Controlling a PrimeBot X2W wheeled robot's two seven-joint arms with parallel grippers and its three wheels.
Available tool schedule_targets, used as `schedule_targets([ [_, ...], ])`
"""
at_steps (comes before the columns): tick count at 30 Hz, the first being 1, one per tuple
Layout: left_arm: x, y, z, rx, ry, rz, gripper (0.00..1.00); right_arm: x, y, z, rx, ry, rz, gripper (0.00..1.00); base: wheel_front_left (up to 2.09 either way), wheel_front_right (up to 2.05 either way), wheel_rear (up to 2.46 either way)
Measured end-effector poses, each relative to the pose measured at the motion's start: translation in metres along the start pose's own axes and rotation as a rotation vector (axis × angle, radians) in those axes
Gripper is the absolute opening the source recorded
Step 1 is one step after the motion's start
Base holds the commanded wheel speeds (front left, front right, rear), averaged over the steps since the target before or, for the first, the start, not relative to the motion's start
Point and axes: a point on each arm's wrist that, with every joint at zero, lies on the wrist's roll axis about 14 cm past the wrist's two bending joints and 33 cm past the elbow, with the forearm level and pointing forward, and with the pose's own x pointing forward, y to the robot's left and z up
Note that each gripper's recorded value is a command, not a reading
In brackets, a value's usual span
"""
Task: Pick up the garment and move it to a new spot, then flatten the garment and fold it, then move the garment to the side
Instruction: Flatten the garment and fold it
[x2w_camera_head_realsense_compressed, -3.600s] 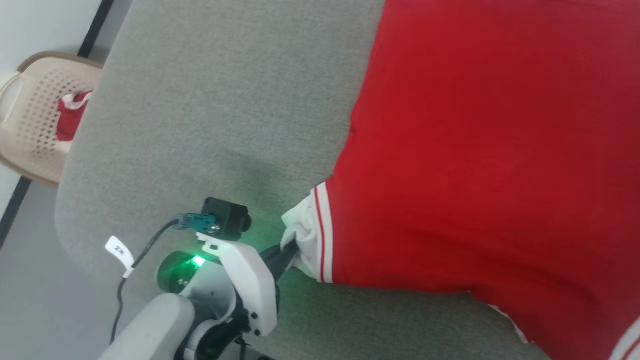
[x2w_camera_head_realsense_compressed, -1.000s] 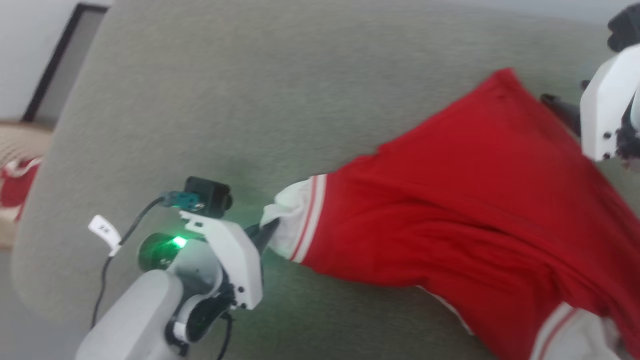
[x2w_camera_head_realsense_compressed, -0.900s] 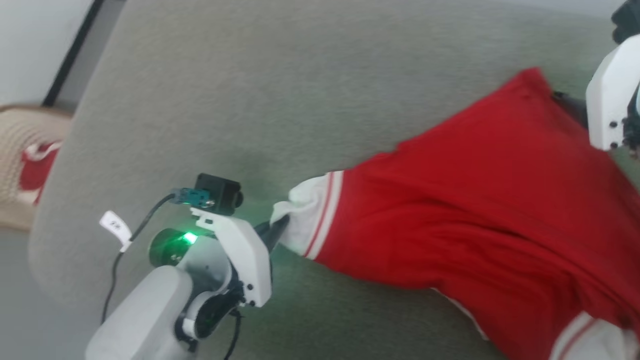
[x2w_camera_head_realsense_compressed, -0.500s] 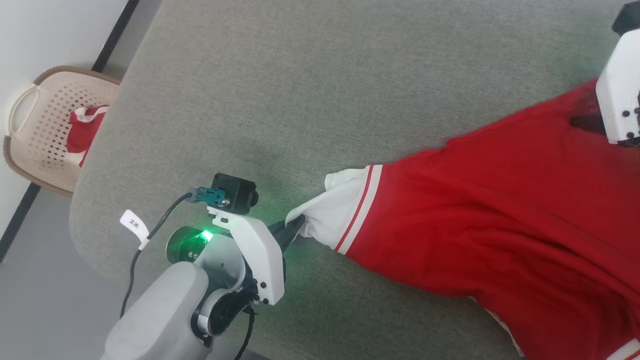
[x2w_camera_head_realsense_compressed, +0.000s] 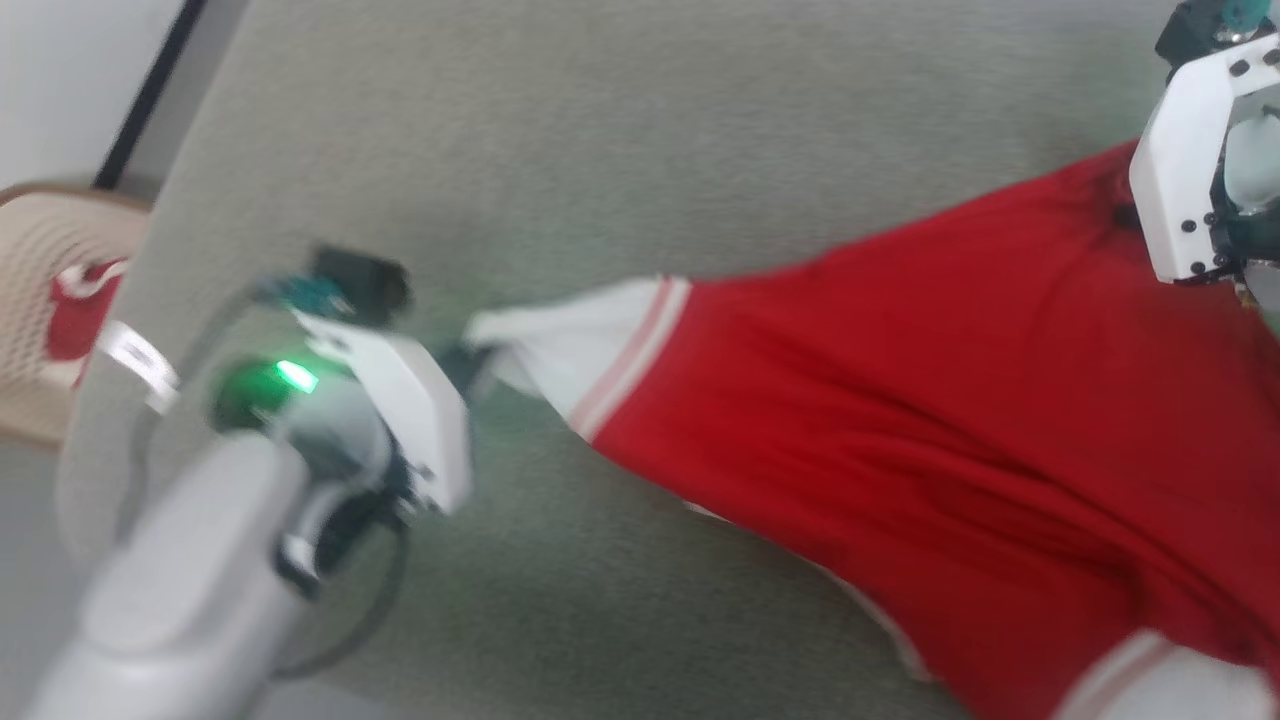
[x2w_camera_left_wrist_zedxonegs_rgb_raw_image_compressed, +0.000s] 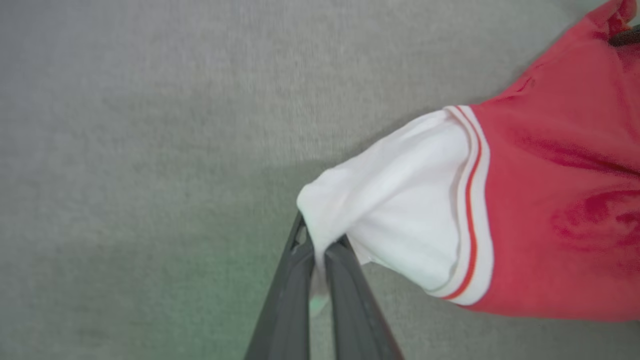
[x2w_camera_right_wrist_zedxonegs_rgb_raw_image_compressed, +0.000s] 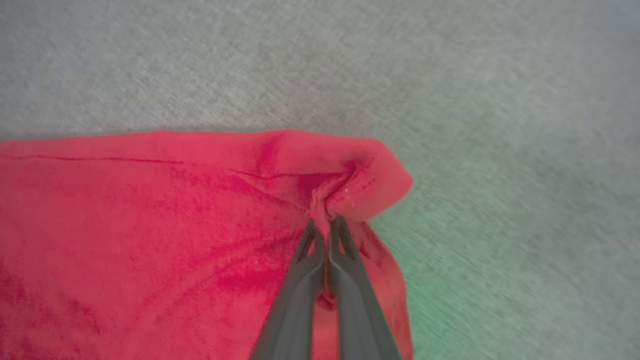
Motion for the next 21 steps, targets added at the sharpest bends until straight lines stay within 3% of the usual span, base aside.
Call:
schedule_targets([
  [8, -0.011, 0.0, 0.115, 0.221, -0.151, 0.025, 0.0, -0.068, -0.023, 0.024, 0.03, -0.212, -0.058, 0.0, 0.0, 0.0, 0.0],
  [21, -0.063, -0.054, 0.26, 0.456, -0.383, 0.004, 0.0, -0.218, -0.05, 0.032, 0.048, -0.51, -0.205, 0.0, 0.0, 0.0, 0.0],
])
